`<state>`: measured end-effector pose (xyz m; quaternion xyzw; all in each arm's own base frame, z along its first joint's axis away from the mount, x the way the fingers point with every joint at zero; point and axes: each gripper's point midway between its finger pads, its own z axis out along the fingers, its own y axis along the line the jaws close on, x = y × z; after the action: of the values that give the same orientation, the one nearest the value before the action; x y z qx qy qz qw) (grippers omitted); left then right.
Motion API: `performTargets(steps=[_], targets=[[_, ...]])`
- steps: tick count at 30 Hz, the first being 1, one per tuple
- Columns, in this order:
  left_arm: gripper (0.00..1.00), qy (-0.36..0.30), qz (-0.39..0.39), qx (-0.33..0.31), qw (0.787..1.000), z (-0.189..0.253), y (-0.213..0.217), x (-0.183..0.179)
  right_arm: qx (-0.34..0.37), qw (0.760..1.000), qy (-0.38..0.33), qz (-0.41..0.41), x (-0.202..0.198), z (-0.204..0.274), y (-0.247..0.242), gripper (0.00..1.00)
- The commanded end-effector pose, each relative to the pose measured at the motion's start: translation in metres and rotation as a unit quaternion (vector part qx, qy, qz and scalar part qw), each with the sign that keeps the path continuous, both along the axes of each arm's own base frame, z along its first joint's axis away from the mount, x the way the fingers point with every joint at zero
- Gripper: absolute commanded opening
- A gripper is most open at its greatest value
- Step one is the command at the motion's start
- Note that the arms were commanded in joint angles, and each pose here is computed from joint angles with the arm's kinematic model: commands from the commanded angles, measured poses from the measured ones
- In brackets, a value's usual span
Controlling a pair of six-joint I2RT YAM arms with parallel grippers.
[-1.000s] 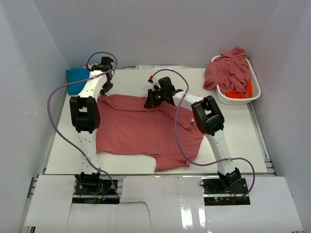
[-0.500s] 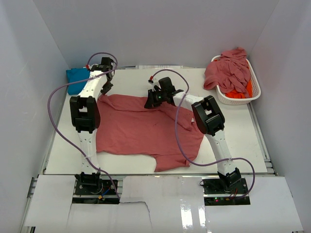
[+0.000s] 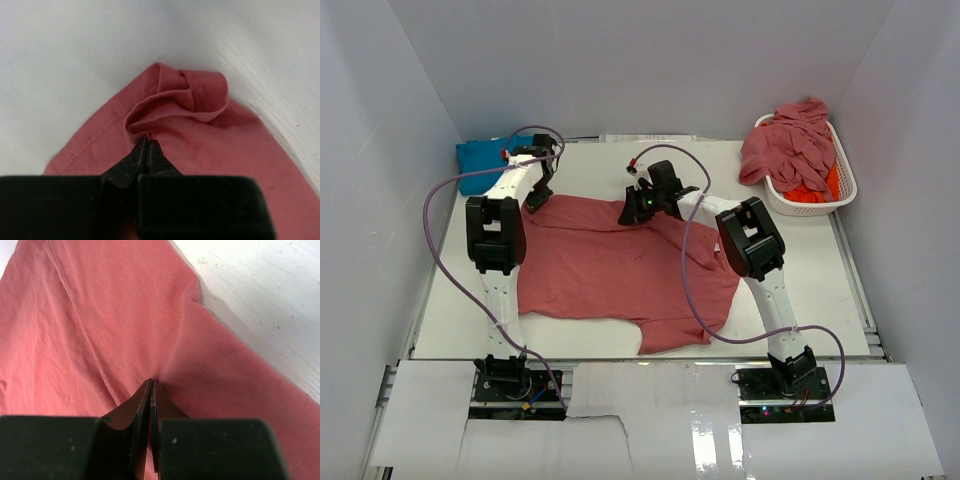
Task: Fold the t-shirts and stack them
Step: Fold the flattened tshirt in 1/3 of the way
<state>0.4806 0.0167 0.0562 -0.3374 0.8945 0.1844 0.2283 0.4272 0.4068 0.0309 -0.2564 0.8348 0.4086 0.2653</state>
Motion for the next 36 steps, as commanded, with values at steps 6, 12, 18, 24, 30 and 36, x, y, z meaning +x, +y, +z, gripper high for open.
performTargets(steps=[6, 12, 18, 24, 30, 36], targets=[[0.0, -0.029, 0.01, 0.008, 0.999, 0.033, 0.005, -0.01, -0.011, 1.0, 0.0, 0.004, -0.011, 0.008, -0.005, 0.08], [0.0, -0.03, 0.015, 0.025, 0.999, 0.039, 0.015, -0.013, -0.013, 1.0, 0.003, 0.005, -0.014, 0.005, -0.005, 0.08], [0.0, -0.037, 0.022, 0.032, 0.999, 0.044, 0.028, -0.01, -0.013, 1.0, 0.007, 0.005, -0.015, 0.004, -0.006, 0.08], [0.0, -0.033, 0.022, 0.036, 0.999, 0.044, 0.033, -0.013, -0.013, 1.0, 0.003, 0.005, -0.014, 0.006, -0.006, 0.08], [0.06, -0.025, 0.025, 0.031, 0.999, 0.036, 0.037, -0.023, -0.012, 1.0, 0.001, 0.004, -0.012, 0.009, -0.004, 0.08], [0.03, -0.021, 0.028, 0.019, 0.999, 0.032, 0.037, -0.031, -0.012, 1.0, -0.001, 0.003, -0.01, 0.012, -0.004, 0.08]])
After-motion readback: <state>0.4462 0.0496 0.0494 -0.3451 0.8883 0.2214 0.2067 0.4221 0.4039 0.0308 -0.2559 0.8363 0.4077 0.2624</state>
